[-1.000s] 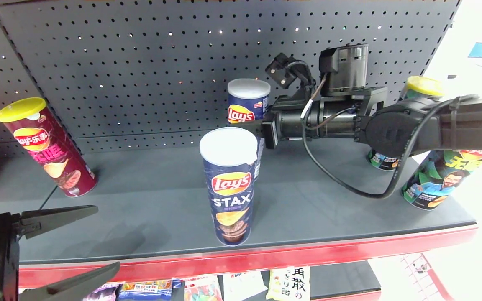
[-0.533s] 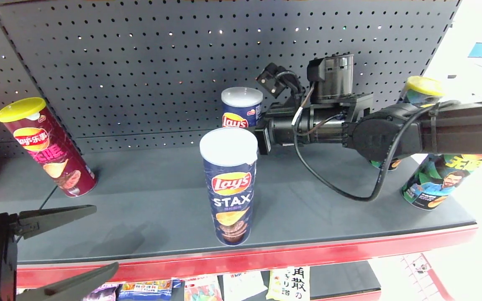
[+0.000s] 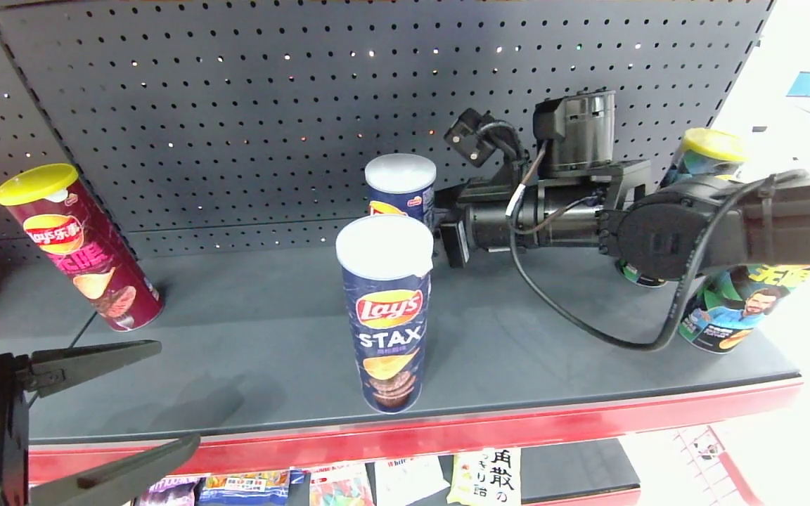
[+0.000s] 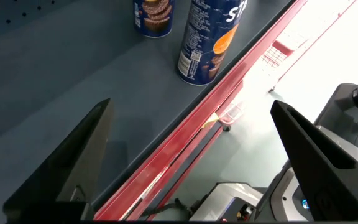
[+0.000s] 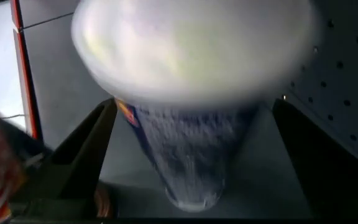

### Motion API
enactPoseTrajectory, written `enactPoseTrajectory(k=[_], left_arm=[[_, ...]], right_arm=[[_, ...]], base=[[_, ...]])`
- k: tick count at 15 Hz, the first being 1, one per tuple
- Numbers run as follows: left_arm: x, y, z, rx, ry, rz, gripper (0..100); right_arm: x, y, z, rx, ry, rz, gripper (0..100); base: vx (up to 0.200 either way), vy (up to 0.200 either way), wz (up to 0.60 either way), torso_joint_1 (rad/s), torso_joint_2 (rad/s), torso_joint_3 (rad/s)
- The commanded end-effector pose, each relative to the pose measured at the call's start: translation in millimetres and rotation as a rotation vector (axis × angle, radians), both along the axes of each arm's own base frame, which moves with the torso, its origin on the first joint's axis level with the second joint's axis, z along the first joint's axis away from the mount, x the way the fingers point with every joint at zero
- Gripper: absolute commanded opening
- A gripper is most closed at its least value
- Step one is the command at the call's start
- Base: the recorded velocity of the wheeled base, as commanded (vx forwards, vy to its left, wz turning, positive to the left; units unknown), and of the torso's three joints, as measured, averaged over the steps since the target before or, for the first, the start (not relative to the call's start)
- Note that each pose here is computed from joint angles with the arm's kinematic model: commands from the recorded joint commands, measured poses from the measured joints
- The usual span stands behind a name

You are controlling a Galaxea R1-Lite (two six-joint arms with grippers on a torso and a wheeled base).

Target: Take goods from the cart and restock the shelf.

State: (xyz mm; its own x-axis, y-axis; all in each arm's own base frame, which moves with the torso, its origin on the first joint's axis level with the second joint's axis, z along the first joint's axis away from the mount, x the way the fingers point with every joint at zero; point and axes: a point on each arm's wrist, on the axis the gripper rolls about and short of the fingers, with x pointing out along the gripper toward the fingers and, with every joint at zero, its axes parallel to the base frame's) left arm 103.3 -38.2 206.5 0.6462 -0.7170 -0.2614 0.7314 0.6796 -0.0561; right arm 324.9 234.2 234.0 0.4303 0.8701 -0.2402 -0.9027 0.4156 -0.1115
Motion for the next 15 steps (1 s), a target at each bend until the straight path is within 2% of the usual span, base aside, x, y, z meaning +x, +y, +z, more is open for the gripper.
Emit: enactPoseTrajectory(k=[1,5,9,10,11,12,15], left_arm=[[2.1,-0.5,-0.7,0.003,0.007,0.002,100],[8.3,-1.1,-2.5,0.026,0.017,0.044,100],[19.4,-4.2,-8.1,0.085,0.024,0.042,100],[24.6,-5.5,-10.6,0.105,0.031,0.036,100],[36.6,-8.5,-15.1,0.152,0.036,0.021,100],[44.6,-10.5,-19.1,0.182,0.045,0.011,100],[59.1,-16.0,-32.3,0.252,0.071,-0.029,100]], right_arm=[[-20.8,-22.3,17.3,0.012,-0.015,-0.02,100],[-44.6,-61.7,14.5,-0.021,0.015,-0.139,100],[-100.0,-95.4,10.0,-0.017,0.069,-0.17,100],[-117.3,-104.9,5.9,-0.022,0.074,-0.17,100],[-146.4,-120.0,-1.7,-0.028,0.073,-0.172,100],[-165.3,-131.2,-6.0,-0.024,0.065,-0.182,100],[-200.9,-153.8,-4.9,0.015,0.009,-0.21,100]], base=[[0.0,0.0,0.0,0.0,0.0,0.0],[0.0,0.0,0.0,0.0,0.0,0.0],[0.0,0.0,0.0,0.0,0.0,0.0],[0.0,0.0,0.0,0.0,0.0,0.0],[0.0,0.0,0.0,0.0,0.0,0.0],[0.0,0.0,0.0,0.0,0.0,0.0],[0.0,0.0,0.0,0.0,0.0,0.0]])
